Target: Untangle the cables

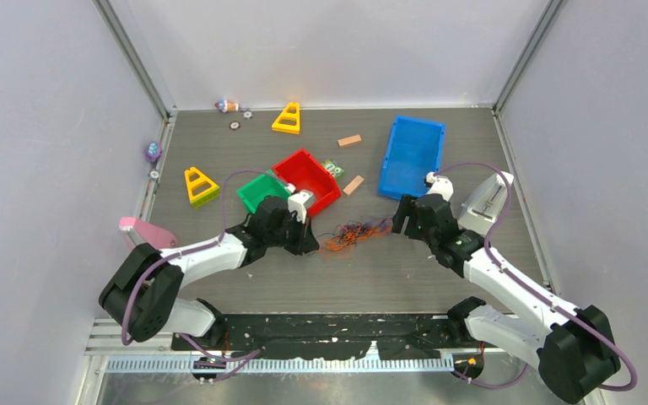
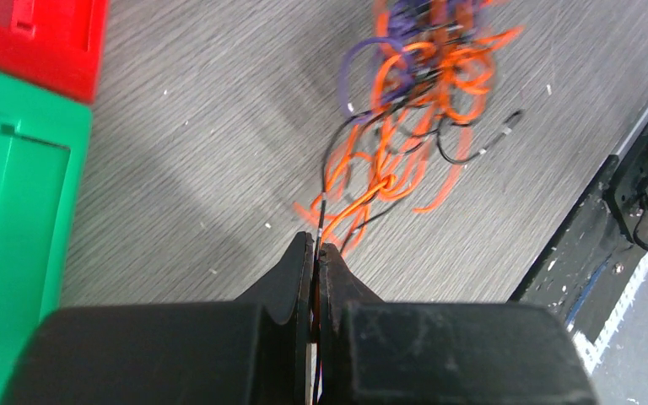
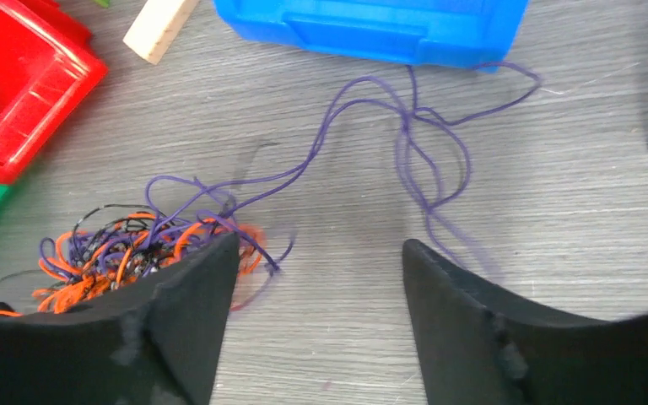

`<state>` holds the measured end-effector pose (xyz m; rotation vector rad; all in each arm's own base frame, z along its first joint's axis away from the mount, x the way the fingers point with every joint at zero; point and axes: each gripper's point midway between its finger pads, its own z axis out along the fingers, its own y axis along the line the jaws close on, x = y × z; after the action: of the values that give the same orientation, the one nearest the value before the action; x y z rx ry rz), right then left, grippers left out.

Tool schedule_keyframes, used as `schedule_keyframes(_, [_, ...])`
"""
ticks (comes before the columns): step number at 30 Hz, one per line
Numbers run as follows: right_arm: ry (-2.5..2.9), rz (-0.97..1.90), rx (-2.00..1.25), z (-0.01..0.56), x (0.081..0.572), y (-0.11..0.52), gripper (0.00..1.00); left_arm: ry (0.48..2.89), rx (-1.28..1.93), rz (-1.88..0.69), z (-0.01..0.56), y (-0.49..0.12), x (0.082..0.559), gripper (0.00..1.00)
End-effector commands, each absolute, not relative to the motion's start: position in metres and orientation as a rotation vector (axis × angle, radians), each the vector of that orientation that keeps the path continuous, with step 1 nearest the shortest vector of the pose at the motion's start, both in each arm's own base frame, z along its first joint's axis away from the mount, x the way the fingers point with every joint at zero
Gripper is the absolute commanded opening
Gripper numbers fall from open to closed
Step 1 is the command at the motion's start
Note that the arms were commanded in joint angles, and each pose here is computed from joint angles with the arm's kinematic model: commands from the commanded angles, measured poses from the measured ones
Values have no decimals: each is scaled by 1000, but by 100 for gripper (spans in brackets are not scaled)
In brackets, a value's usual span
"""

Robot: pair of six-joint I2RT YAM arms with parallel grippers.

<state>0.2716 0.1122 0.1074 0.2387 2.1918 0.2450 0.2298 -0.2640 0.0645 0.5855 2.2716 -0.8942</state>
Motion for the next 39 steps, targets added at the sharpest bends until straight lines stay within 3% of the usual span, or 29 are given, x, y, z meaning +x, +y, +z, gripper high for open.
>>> schedule_keyframes(1, [2180, 379, 96, 126, 271, 132, 86, 2289, 569, -913, 62, -259, 224, 0])
schedule_keyframes(5, [2174, 723, 21, 131, 254, 180, 90, 2284, 557, -984, 64, -269, 222, 0])
schedule_keyframes(9, [2188, 798, -13, 124, 246, 202, 90, 2313, 543, -983, 62, -271, 223, 0])
schedule_keyframes(10, [2207, 783, -21, 120, 246, 206, 89, 2322, 529, -969, 62, -269, 223, 8])
schedule_keyframes(12, [2243, 762, -25, 112, 247, 210, 86, 2320, 507, -936, 66, -264, 224, 34])
schedule_keyframes(14, [2279, 738, -7, 102, 248, 211, 84, 2298, 492, -891, 76, -258, 227, 53])
schedule_keyframes(17, [2314, 723, 91, 90, 247, 209, 79, 2275, 491, -814, 91, -250, 235, 66])
schedule_keyframes(24, [2206, 791, 333, 81, 245, 201, 74, 2254, 569, -772, 112, -265, 259, 70])
schedule_keyframes(39, [2264, 856, 392, 47, 254, 235, 67, 2396, 718, -889, 57, -314, 258, 66])
